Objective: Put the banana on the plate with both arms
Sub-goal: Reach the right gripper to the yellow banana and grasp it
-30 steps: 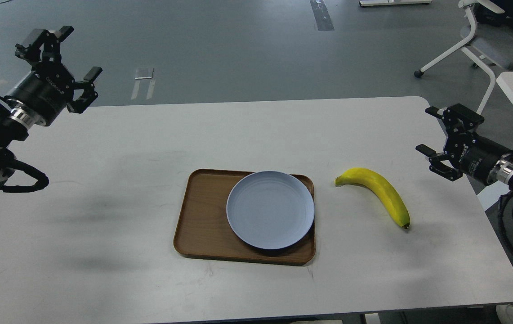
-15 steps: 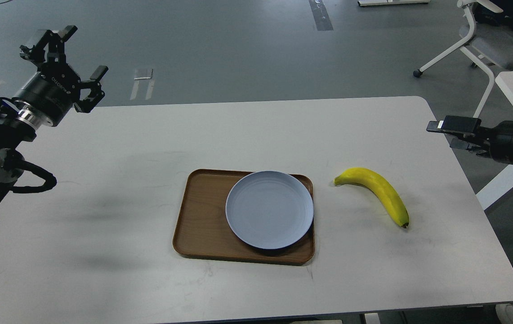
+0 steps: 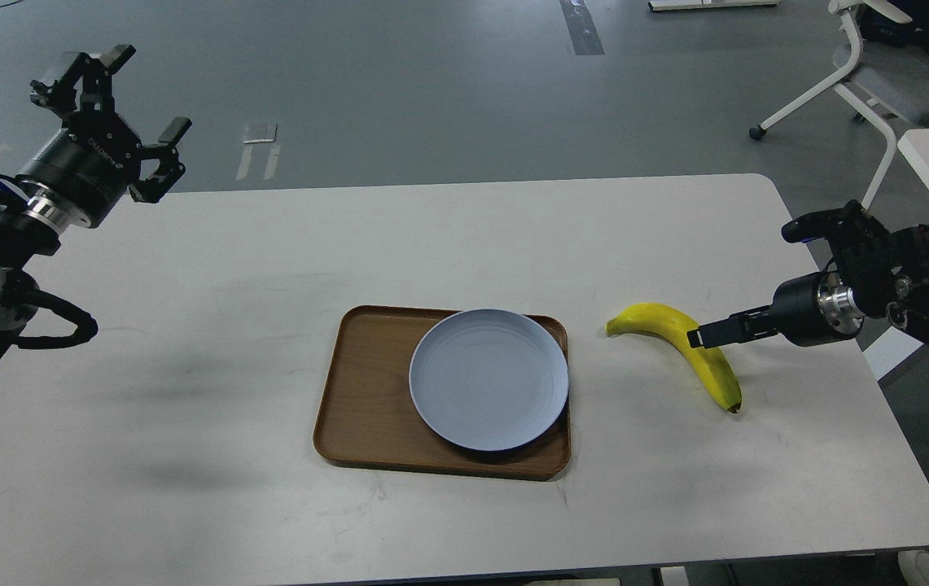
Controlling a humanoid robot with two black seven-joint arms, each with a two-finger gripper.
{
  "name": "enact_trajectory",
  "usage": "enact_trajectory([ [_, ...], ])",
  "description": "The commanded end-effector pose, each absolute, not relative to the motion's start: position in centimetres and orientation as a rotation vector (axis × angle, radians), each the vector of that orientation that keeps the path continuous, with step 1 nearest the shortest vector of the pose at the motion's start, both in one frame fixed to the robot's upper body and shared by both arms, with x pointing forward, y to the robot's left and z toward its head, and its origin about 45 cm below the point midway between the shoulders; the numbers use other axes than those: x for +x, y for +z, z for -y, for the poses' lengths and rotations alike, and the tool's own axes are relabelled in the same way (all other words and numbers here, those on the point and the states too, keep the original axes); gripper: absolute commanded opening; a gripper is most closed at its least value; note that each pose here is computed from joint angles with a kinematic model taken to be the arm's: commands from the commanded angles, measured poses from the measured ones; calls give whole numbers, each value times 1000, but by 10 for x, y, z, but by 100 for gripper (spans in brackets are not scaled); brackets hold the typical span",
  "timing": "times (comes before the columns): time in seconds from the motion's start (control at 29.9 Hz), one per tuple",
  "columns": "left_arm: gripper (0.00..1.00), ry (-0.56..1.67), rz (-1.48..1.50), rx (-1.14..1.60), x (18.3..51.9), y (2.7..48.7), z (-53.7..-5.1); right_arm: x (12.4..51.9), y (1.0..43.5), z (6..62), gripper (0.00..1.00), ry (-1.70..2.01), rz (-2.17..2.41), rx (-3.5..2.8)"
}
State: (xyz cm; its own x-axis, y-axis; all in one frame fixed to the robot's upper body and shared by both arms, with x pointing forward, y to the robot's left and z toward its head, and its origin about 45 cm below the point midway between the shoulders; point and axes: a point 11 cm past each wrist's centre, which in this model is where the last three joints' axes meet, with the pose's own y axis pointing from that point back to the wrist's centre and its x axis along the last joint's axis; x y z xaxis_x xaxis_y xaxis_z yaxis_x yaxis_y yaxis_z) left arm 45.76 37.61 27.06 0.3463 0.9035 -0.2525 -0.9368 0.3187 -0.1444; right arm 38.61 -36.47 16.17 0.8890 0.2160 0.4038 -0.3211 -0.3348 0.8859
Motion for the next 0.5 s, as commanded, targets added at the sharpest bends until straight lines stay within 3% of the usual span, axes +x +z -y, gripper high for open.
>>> enact_trajectory([
  [0.0, 98, 1213, -135, -284, 458, 270, -375, 390, 156, 352, 100, 558, 53, 1835],
  [0.3, 98, 1217, -132, -284, 457, 271, -377, 388, 142, 340, 92, 578, 2, 1818],
  [0.4, 98, 1221, -131, -283, 457, 271, -380, 387, 140, 342, 76, 573, -6, 1811],
  [0.43, 98, 1221, -131, -283, 457, 271, -380, 386, 139, 344, 65, 570, -14, 1804],
  [0.47, 98, 1221, -131, -283, 457, 271, -380, 386, 139, 344, 65, 570, -14, 1804],
])
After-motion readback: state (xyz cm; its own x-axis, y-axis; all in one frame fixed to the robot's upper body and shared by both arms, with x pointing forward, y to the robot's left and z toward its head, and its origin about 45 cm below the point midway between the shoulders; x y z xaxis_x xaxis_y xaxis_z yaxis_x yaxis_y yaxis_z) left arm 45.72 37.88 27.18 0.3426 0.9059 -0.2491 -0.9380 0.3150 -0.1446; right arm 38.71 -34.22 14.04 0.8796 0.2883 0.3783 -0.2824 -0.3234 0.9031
